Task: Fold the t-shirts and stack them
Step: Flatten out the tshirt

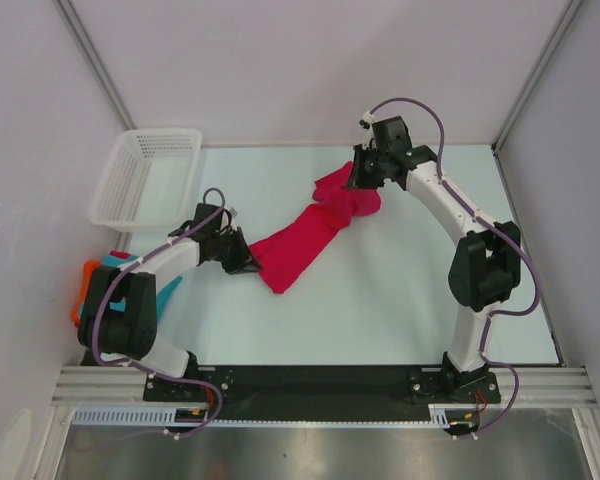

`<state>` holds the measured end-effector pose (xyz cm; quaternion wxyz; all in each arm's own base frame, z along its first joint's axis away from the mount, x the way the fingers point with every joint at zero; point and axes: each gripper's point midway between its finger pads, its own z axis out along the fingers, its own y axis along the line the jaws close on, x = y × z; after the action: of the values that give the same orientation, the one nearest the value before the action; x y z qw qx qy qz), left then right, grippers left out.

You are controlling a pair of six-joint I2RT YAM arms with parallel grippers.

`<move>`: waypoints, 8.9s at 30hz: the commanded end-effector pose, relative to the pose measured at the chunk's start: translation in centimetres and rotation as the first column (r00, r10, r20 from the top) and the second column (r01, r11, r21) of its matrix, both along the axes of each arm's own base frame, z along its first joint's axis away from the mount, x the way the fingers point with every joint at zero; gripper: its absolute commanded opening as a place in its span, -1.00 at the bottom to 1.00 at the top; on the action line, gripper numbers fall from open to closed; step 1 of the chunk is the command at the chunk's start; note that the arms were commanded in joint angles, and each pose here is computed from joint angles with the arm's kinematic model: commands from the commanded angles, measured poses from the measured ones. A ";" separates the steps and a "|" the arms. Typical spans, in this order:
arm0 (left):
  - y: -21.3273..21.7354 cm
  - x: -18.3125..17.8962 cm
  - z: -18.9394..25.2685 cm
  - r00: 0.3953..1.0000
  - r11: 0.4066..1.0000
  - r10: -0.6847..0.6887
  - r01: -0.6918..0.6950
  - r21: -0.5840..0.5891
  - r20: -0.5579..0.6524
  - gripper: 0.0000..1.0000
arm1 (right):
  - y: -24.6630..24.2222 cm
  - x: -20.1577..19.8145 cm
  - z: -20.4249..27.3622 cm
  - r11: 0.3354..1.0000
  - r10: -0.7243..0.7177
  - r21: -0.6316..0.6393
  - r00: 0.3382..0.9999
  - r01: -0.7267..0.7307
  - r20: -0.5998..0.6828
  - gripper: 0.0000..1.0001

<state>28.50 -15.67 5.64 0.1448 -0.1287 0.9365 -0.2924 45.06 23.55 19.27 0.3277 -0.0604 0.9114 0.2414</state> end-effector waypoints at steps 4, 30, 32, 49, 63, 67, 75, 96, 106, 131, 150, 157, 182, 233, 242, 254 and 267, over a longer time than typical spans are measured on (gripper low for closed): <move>-1.6 1.7 1.9 0.998 0.998 -0.003 0.006 -0.055 0.068 -1.00 | 0.3 0.2 3.7 1.000 -0.005 0.025 0.997 0.003 0.081 -1.00; 8.6 3.7 37.5 0.728 0.957 0.245 -0.287 -0.039 0.640 -1.00 | -12.1 -8.8 31.0 0.930 -0.329 0.090 0.696 0.357 0.638 -1.00; 8.5 2.9 38.3 0.719 0.957 0.251 -0.286 -0.054 0.647 -1.00 | -12.3 -9.8 31.7 0.930 -0.334 0.104 0.688 0.353 0.644 -1.00; 10.1 10.0 31.2 0.773 0.924 0.303 -0.381 0.025 0.557 -1.00 | -10.0 -3.3 19.1 0.944 -0.258 -0.072 0.857 0.322 0.446 -1.00; 15.2 21.8 20.6 0.820 0.830 0.411 -0.517 0.208 0.398 -1.00 | -8.1 9.3 4.3 0.912 -0.228 -0.280 0.937 0.301 0.266 -1.00; 15.8 23.8 21.8 0.811 0.826 0.416 -0.526 0.203 0.410 -1.00 | -9.2 11.5 5.7 0.885 -0.263 -0.297 0.911 0.359 0.318 -1.00; 16.1 25.6 21.1 0.810 0.826 0.419 -0.527 0.197 0.409 -0.99 | -10.7 13.5 4.0 0.871 -0.311 -0.288 0.900 0.398 0.305 -1.00; 7.0 14.8 12.2 0.935 0.930 0.189 -0.268 0.253 0.299 0.08 | -9.5 3.8 -4.9 0.929 -0.272 -0.244 0.960 0.280 0.066 0.04; 2.8 5.6 7.5 0.962 0.961 0.095 -0.155 0.227 0.255 0.08 | -10.3 -3.3 -4.5 0.924 -0.282 -0.250 0.957 0.289 0.066 0.00; -2.8 3.9 -2.9 0.984 0.991 -0.013 -0.010 0.130 0.176 0.09 | -11.6 -5.9 -8.8 0.894 -0.307 -0.352 0.951 0.278 -0.028 -0.01; -5.1 5.3 -3.2 0.983 0.999 -0.037 0.032 0.031 0.180 -1.00 | -11.4 -5.7 -10.5 0.888 -0.308 -0.384 0.947 0.253 -0.088 -0.32; -4.2 5.7 -0.3 0.976 0.997 -0.022 0.006 0.076 0.218 -1.00 | -12.3 -5.5 -11.7 0.862 -0.335 -0.430 0.938 0.269 -0.086 -0.03; 1.3 5.5 13.3 0.929 0.979 0.060 -0.126 0.158 0.365 -1.00 | -15.3 -6.7 -14.3 0.833 -0.390 -0.467 0.914 0.296 -0.115 0.09; 8.0 4.9 11.5 0.917 0.947 0.219 -0.283 0.154 0.333 -1.00 | -8.1 -10.9 -15.9 0.895 -0.250 -0.423 0.946 0.144 -0.208 -0.26; 8.3 5.0 11.9 0.914 0.945 0.223 -0.288 0.153 0.339 -1.00 | -6.4 -11.6 -16.7 0.926 -0.180 -0.370 0.950 0.076 -0.254 -1.00; 8.4 7.2 16.2 0.896 0.951 0.200 -0.274 0.140 0.397 -0.99 | -8.5 -7.4 -9.3 0.866 -0.233 -0.458 0.973 0.202 -0.010 -1.00; 7.5 11.3 32.9 0.815 0.978 0.155 -0.207 0.030 0.558 -1.00 | -9.6 0.5 11.7 0.859 -0.281 -0.326 0.896 0.395 0.345 -1.00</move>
<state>41.71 -7.84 37.37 0.4561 -0.1345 0.8446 -0.2460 47.03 15.26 31.99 0.5102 0.0185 0.8597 0.0127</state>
